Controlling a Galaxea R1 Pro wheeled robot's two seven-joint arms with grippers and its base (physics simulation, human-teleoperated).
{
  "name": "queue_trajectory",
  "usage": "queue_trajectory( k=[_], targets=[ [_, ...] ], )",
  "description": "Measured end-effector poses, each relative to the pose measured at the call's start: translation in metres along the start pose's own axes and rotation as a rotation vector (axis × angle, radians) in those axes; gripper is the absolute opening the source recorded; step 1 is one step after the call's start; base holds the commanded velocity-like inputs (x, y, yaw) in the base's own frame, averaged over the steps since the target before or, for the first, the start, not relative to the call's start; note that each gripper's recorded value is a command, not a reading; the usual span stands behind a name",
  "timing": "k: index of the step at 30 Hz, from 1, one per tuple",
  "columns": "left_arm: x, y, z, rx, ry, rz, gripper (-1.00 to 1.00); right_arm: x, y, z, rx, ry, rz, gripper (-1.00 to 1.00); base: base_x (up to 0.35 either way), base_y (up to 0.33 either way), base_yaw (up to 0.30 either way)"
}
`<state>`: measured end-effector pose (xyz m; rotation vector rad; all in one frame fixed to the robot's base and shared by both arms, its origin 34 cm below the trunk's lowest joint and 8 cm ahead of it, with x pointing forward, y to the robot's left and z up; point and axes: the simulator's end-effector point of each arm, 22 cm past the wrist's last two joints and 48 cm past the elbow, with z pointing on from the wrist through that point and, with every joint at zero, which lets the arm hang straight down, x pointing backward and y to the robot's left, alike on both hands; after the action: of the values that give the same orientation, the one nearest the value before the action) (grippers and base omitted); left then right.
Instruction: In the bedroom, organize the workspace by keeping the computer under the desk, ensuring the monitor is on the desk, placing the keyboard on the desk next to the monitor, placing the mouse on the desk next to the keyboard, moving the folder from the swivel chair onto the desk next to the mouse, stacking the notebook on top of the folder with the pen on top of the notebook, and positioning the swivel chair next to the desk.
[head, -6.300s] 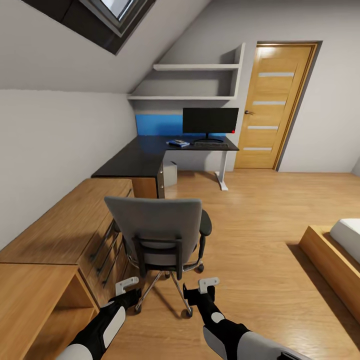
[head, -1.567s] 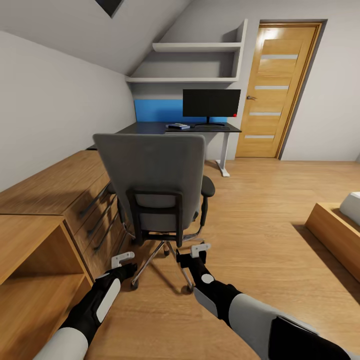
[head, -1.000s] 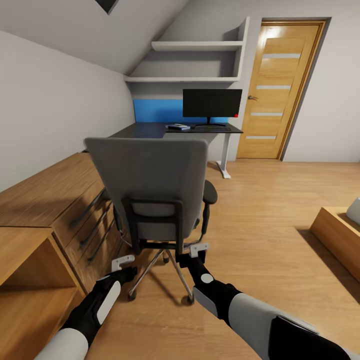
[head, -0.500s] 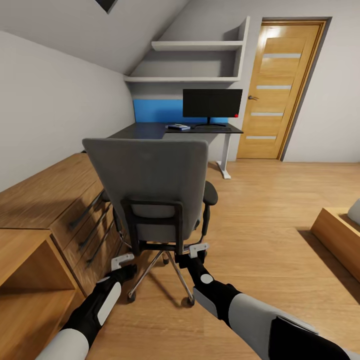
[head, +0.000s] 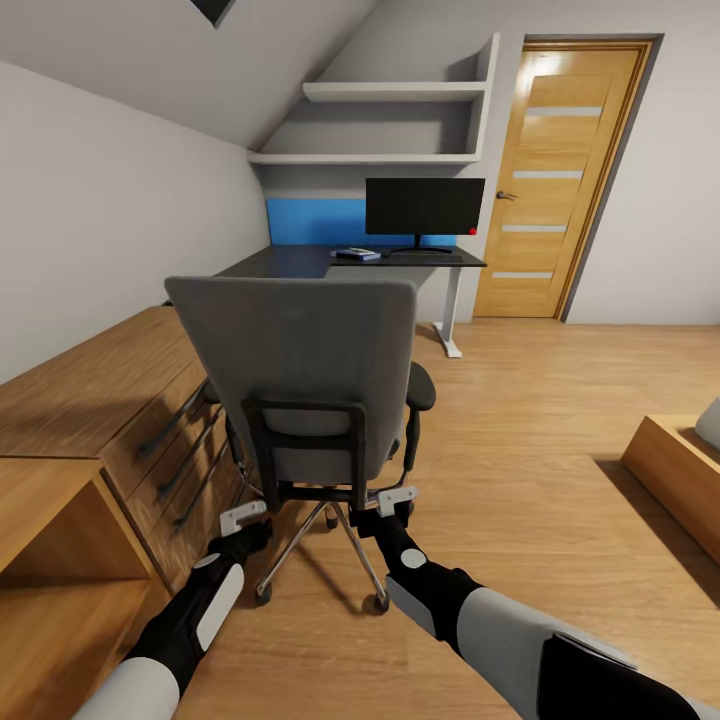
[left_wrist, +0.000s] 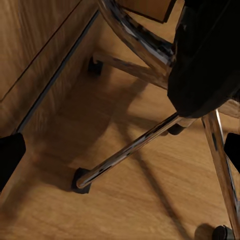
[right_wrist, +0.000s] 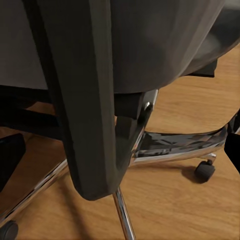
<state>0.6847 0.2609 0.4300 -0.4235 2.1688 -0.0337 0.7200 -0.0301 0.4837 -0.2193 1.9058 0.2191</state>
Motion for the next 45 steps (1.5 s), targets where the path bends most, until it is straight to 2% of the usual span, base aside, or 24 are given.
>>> queue_trajectory(
  k=[17,45],
  targets=[
    [0.001,-0.031,-0.004,0.044,-0.016,-0.017,1.0,0.0,0.0,0.0,-0.001,0.0,-0.001,1.0,0.0,0.0,0.0],
    [0.0,-0.03,-0.004,0.046,-0.019,-0.016,1.0,0.0,0.002,0.0,-0.007,-0.004,-0.025,1.0,0.0,0.0,0.0]
  ],
)
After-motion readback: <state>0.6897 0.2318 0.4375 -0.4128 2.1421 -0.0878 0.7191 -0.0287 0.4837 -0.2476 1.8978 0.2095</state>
